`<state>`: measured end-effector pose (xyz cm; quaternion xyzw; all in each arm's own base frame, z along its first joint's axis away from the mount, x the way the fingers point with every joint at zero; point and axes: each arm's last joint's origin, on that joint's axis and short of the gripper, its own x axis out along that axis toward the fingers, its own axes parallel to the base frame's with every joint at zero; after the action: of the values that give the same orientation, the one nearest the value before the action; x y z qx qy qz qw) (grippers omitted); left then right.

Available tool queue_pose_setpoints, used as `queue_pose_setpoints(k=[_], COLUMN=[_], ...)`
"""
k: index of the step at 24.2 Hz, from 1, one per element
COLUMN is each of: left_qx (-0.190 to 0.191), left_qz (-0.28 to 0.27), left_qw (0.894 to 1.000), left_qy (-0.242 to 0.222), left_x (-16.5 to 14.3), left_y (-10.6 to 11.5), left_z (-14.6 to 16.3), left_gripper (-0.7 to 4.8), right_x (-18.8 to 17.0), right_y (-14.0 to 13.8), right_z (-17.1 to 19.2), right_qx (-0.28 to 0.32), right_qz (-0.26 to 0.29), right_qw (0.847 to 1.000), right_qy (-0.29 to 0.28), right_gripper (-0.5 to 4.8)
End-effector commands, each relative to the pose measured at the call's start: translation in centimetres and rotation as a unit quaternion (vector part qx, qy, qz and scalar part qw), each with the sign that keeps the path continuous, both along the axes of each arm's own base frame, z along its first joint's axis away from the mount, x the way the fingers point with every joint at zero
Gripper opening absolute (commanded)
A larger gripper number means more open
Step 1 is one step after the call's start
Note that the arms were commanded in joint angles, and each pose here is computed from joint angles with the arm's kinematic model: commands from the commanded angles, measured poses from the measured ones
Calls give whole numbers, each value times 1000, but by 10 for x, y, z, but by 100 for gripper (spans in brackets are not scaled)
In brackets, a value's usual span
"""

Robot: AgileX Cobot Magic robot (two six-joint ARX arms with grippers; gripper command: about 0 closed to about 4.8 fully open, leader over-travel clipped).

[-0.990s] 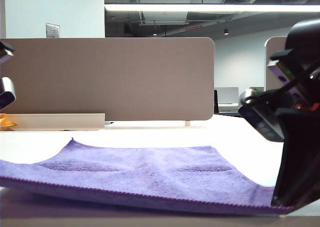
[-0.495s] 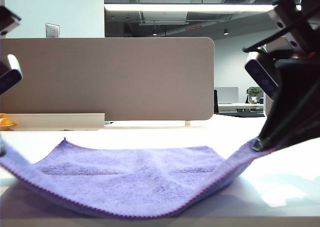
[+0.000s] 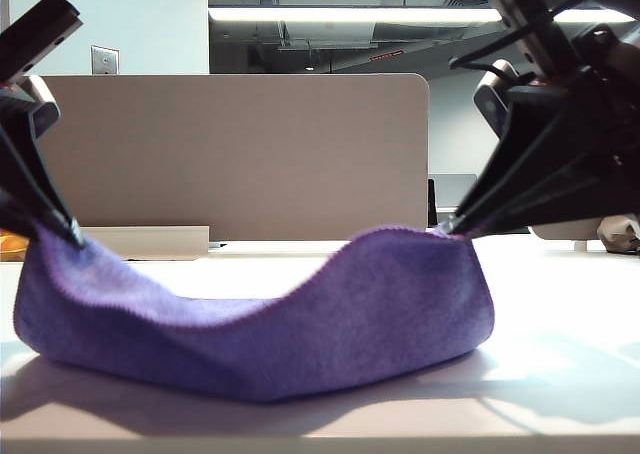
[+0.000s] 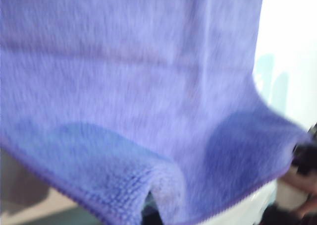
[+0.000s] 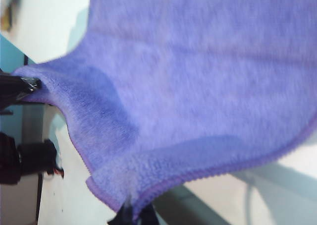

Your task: Fold the bottom of the cloth upward, then fold it vertically to form a square shape.

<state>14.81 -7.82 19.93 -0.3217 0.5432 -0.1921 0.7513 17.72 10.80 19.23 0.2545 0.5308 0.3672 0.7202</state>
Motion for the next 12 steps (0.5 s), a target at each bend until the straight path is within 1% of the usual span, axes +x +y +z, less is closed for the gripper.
queue_pose_setpoints(k=[1,5,7,9,12], left_qx=[-16,-25,-34,-36,-44], left_qz=[45,84,117,130,136], left_qw=[998,995,990,988,988], left_qy=[-29,-56,-68,-71,-60], left_x=[9,18,24,28,35], left_y=[5,15,23,28,32], left_z=[6,10,12,12,7], left_gripper=[-6,-6,-6,-6,-6], right_x=[5,10,17,22,31], right_y=[2,3,5,8,12], right_z=[5,7,8,6,1], right_qx=[10,19,33,44,51], right_qz=[-18,-34,-47,-59,-69], right_qw=[999,998,997,996,995], right_qy=[-25,-46,-58,-54,-42], right_gripper=[-2,-2,-2,-2,-2])
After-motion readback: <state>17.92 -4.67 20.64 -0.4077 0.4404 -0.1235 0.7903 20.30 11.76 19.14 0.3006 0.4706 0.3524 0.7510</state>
